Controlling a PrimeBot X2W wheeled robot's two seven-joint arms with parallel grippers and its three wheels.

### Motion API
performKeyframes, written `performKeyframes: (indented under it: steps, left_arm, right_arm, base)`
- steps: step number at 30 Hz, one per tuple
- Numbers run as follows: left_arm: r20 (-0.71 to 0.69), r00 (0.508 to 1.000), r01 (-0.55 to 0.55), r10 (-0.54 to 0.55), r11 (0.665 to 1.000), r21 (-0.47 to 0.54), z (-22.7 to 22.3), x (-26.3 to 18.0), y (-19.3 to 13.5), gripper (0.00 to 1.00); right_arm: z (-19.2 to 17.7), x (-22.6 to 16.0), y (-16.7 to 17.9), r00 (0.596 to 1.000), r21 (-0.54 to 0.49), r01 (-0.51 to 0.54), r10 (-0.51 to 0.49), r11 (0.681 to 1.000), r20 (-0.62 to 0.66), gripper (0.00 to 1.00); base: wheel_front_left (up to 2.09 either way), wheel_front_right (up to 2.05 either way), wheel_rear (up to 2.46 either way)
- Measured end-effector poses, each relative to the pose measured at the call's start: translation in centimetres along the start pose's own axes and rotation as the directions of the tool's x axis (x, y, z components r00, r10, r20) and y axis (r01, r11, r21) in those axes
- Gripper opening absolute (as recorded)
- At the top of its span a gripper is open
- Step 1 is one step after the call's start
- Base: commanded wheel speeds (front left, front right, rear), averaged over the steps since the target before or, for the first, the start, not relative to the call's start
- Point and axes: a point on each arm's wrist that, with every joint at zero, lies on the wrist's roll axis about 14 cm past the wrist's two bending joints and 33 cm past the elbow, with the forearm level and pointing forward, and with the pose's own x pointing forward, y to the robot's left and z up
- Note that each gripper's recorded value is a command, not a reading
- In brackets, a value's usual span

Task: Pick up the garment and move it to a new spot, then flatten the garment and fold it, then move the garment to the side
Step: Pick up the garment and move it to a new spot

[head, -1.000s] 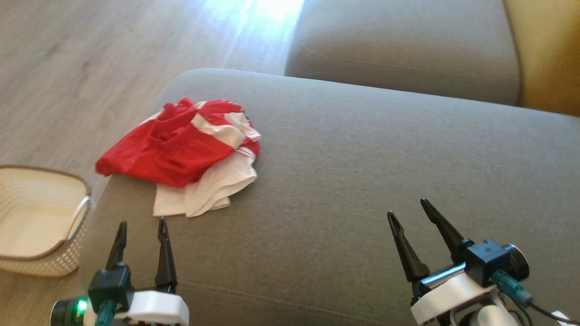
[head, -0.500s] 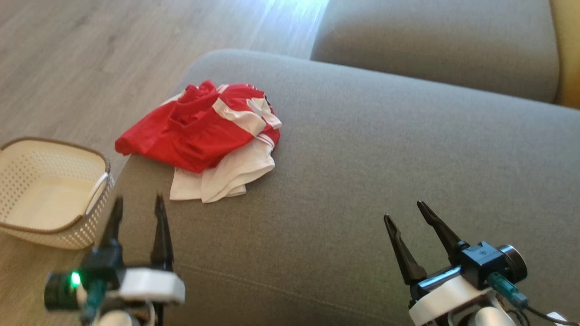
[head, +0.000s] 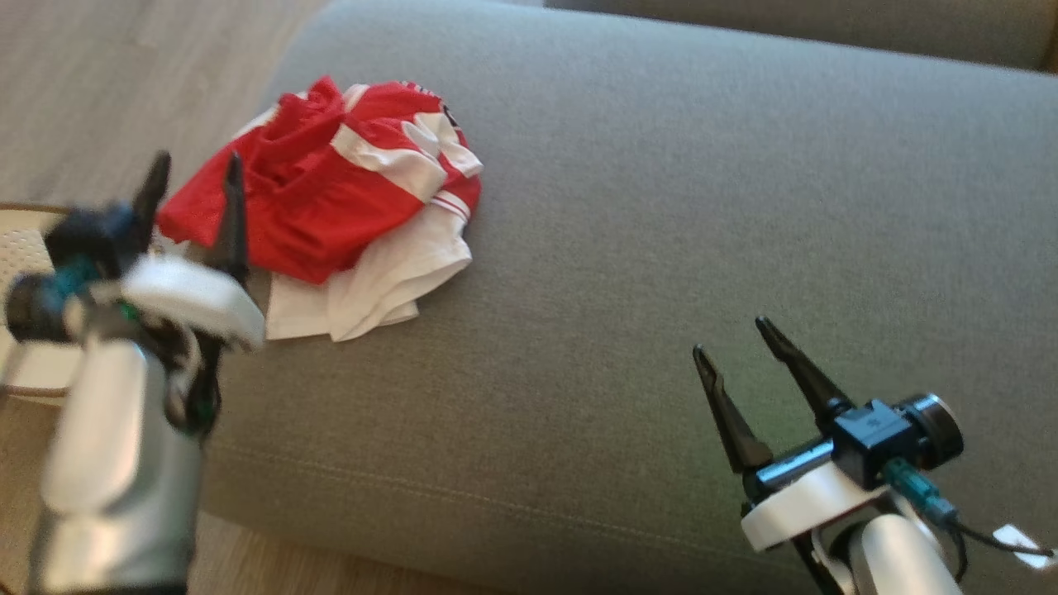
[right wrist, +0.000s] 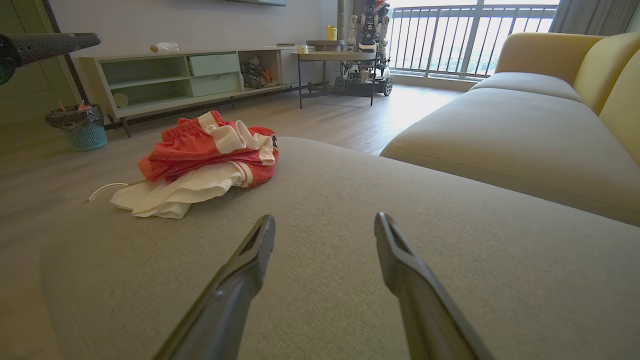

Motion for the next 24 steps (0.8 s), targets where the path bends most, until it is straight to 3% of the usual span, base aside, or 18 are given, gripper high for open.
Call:
performKeyframes:
  steps: [7, 11, 20, 24]
  left_arm:
    - [-0.200, 0.977, 0.057, -0.074, 0.994, -0.092, -2.2, 6.5, -1.6, 1.00]
    - [-0.326, 0.936, 0.106, -0.136, 0.988, -0.109, -4.8, 8.4, -3.5, 1.00]
    - [-0.631, 0.742, 0.204, -0.227, 0.973, -0.110, -13.2, 7.1, -6.1, 1.00]
    - [-0.683, 0.688, 0.222, -0.243, 0.968, -0.121, -14.9, 6.9, -6.7, 1.00]
  right_arm:
    - [-1.9, 0.5, -2.1, 0.998, -0.004, 0.045, -0.046, 0.999, -0.040, 1.00]
    - [-3.0, 0.5, -3.0, 0.996, 0.000, 0.064, -0.064, 0.998, -0.063, 1.00]
    - [-3.8, 0.6, -5.4, 0.990, -0.005, 0.122, -0.122, 0.992, -0.072, 1.00]
    - [-4.4, 0.2, -6.3, 0.985, -0.006, 0.148, -0.148, 0.989, -0.089, 1.00]
  base:
    - [0.00, 0.00, 0.00]
    - [0.00, 0.00, 0.00]
    - [0.00, 0.00, 0.00]
    - [0.00, 0.00, 0.00]
